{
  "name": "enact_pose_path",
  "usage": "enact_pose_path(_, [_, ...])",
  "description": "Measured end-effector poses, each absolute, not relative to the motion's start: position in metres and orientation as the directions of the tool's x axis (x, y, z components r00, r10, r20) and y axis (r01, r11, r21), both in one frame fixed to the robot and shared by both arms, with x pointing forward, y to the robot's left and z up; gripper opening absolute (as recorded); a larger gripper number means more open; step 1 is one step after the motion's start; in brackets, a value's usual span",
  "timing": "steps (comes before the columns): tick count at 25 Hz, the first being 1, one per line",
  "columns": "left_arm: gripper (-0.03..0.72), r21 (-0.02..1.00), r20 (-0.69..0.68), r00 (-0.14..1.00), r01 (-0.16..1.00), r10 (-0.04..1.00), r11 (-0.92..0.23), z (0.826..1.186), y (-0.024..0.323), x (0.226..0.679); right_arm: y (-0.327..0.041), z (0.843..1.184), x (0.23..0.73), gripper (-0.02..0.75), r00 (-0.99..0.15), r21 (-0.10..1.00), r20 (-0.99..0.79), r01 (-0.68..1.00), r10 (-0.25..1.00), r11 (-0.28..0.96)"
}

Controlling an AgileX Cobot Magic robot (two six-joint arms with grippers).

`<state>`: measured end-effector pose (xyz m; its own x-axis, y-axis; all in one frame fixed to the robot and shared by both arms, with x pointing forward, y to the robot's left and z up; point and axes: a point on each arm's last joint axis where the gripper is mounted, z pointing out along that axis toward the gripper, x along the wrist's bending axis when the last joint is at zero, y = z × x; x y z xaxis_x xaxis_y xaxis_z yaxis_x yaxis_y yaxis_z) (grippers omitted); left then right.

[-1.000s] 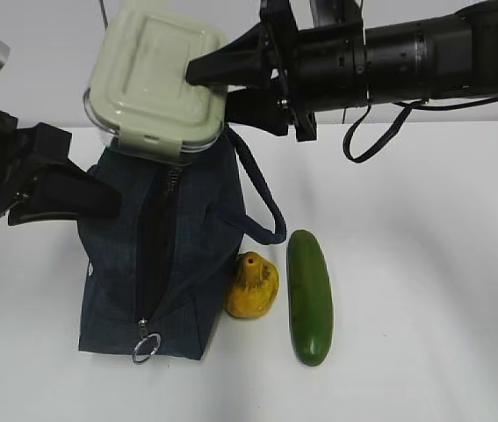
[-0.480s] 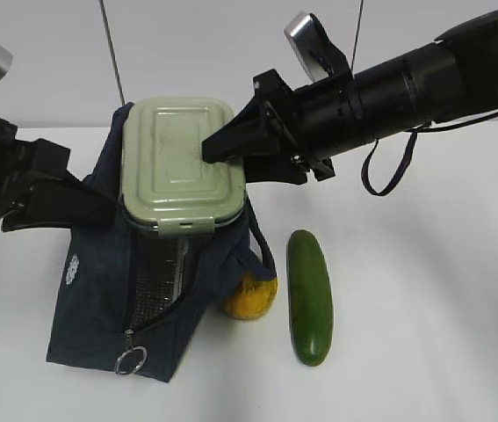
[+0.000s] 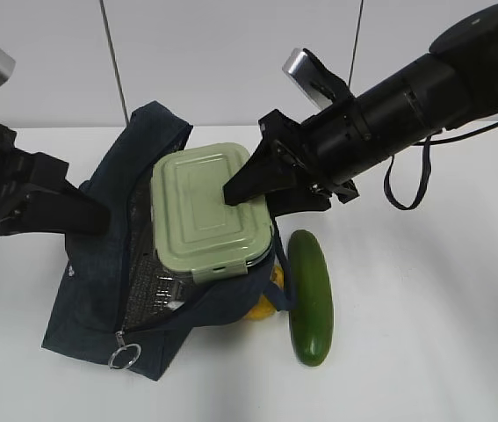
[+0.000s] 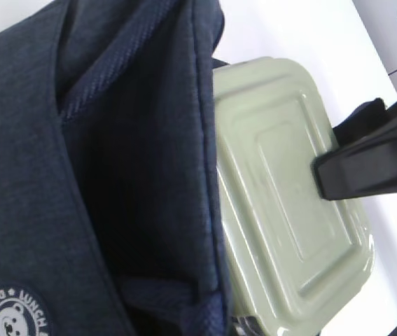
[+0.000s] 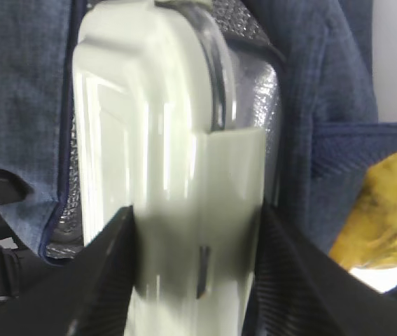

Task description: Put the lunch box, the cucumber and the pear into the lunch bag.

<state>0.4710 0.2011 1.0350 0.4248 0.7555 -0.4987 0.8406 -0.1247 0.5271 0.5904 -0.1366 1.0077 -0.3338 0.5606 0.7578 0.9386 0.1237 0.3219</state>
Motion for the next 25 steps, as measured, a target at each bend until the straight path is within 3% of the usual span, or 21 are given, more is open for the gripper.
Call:
enact_pose_path(10, [-0.013,0.540,-0.481,0.424,0.833,0.767,-0.121,1.035,0.202,0.473,-0.136,1.016,0.600,0.378,-0.316,0.333,0.692,0.938,0.649,0.102])
enact_pose_path(14, [-0.013,0.544,-0.477,0.423,0.830,0.770,-0.120,1.035,0.203,0.473,-0.117,1.020,0.601,0.378,-0.355,0.366,0.645,0.921,0.677,0.135])
enact_pose_path(25, [-0.014,0.545,-0.477,0.423,0.830,0.771,-0.118,1.035,0.203,0.474,-0.070,0.998,0.619,0.378,-0.383,0.331,0.607,0.918,0.696,0.217])
